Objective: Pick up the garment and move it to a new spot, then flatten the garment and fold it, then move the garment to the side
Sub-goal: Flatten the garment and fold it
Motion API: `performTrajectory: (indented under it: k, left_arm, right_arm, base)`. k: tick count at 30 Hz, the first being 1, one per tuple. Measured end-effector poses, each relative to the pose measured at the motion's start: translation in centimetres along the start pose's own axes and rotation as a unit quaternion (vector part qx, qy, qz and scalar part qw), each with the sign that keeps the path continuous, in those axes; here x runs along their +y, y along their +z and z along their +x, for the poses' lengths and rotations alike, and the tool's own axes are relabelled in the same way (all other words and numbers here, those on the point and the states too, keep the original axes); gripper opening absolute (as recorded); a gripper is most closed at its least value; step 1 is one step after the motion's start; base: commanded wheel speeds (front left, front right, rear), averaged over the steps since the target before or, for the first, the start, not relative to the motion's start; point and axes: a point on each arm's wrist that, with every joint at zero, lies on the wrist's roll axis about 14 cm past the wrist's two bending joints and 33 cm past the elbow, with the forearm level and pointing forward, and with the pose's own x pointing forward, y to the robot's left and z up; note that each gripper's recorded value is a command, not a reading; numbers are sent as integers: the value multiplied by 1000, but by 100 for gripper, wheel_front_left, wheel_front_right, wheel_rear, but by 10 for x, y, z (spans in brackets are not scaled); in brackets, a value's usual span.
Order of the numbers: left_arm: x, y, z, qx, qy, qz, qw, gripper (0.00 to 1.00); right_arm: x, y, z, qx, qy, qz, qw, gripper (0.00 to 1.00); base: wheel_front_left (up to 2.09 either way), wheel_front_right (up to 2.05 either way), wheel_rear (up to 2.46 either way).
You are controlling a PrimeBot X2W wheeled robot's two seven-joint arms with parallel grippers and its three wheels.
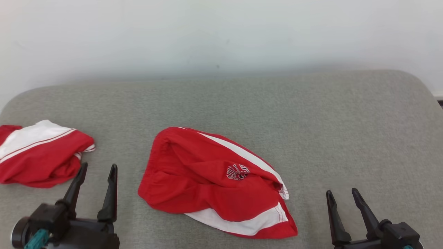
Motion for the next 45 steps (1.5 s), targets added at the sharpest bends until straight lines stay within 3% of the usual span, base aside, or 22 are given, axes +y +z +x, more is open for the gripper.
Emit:
performTrajectory:
  k: [10, 20, 29, 37, 38, 39, 40, 45]
  left_arm:
    - [21, 5, -52, -2, 58, 16, 998, 100]
    - [20, 4, -55, -2, 60, 18, 998, 100]
    - [9, -2, -45, 3, 53, 3, 999, 100]
    - [8, -10, -45, 15, 55, -4, 998, 100]
    - [11, -11, -46, 17, 59, -3, 998, 100]
    - [14, -12, -47, 19, 63, -3, 998, 100]
    - [16, -13, -48, 21, 67, -4, 998, 100]
    - [23, -17, -52, 27, 79, -4, 997, 100]
  right_arm:
    - [20, 5, 3, -5, 42, -11, 999, 100]
    - [29, -12, -1, 27, 73, -27, 997, 100]
    - [63, -49, 14, 91, 160, -60, 981, 100]
    - [72, -91, 24, 161, 196, -75, 964, 100]
    - [74, -92, 27, 163, 200, -71, 964, 73]
    - [77, -92, 29, 163, 202, -67, 963, 8]
    - [79, -93, 30, 164, 205, -64, 963, 0]
    - [81, -87, 33, 152, 203, -52, 966, 0]
  base:
    - [0, 0, 0]
    - [0, 0, 0]
    - [0, 0, 0]
    - [0, 0, 0]
    - [0, 0, 0]
    - [0, 0, 0]
    - [0, 0, 0]
    - [0, 0, 0]
